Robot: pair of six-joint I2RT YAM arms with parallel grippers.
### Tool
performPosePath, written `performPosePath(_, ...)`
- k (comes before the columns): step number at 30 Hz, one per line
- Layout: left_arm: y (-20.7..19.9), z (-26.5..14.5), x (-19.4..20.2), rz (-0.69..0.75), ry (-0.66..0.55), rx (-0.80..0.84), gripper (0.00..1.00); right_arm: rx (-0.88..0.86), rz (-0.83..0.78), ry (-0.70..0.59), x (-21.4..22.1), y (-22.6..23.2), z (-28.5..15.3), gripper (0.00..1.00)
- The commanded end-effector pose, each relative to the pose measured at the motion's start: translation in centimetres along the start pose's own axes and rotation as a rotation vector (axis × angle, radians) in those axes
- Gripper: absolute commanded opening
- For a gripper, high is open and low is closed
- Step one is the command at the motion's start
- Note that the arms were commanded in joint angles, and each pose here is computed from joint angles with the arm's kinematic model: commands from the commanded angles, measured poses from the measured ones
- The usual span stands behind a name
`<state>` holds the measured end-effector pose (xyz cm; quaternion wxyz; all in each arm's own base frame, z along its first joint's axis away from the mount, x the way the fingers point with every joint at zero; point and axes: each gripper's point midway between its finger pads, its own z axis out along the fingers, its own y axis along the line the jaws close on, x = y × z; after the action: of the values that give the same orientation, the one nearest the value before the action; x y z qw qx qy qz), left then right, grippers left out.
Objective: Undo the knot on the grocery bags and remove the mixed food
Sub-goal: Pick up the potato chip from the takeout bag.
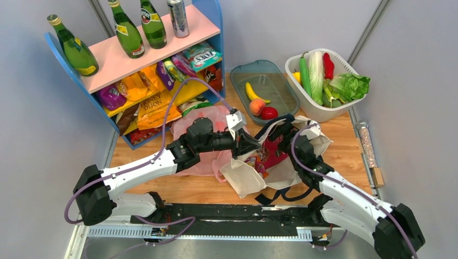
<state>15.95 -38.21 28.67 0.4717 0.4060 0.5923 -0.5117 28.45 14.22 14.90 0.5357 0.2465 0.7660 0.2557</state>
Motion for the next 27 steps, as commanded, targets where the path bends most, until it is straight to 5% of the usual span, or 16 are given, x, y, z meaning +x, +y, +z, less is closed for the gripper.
performPosePath(1,-3.5,-0.5,-4.9,0.096,-0.147,0.133,0.00,0.079,0.004,-0.023,0.3,-0.5,2.0,0.92)
performPosePath(4,-3.3,-0.9,-4.8,0.112,-0.134,0.116,0.00,0.101,-0.029,0.001,0.8,-0.9,2.7,0.66)
performPosePath(8,-2.4,-1.5,-3.9,0.110,-0.085,0.051,0.00,0.055,-0.043,-0.023,-1.3,0.4,2.2,0.03)
performPosePath(10,-1.6,-2.1,-3.9,0.109,-0.071,-0.010,0.01,0.024,-0.056,-0.072,-3.5,1.6,1.2,0.00)
performPosePath(12,-0.5,-2.6,-4.0,0.111,-0.050,-0.087,0.18,-0.025,-0.070,-0.129,-5.9,3.1,-0.3,0.00)
performPosePath(13,-0.1,-2.8,-4.1,0.114,-0.043,-0.115,0.42,-0.047,-0.072,-0.160,-7.2,3.8,-1.2,0.00)
performPosePath(15,0.9,-3.4,-4.6,0.129,-0.019,-0.185,0.73,-0.110,-0.065,-0.223,-9.9,5.4,-3.4,0.00)
performPosePath(17,1.6,-4.0,-5.4,0.152,0.006,-0.240,0.89,-0.154,-0.064,-0.264,-11.9,6.3,-5.5,0.00)
performPosePath(21,1.9,-5.0,-7.5,0.161,0.038,-0.303,0.99,-0.249,-0.026,-0.347,-15.7,8.3,-9.8,0.00)
performPosePath(27,0.3,-5.3,-11.8,0.196,0.030,-0.266,1.00,-0.457,-0.123,-0.416,-19.9,14.1,-14.1,0.00)
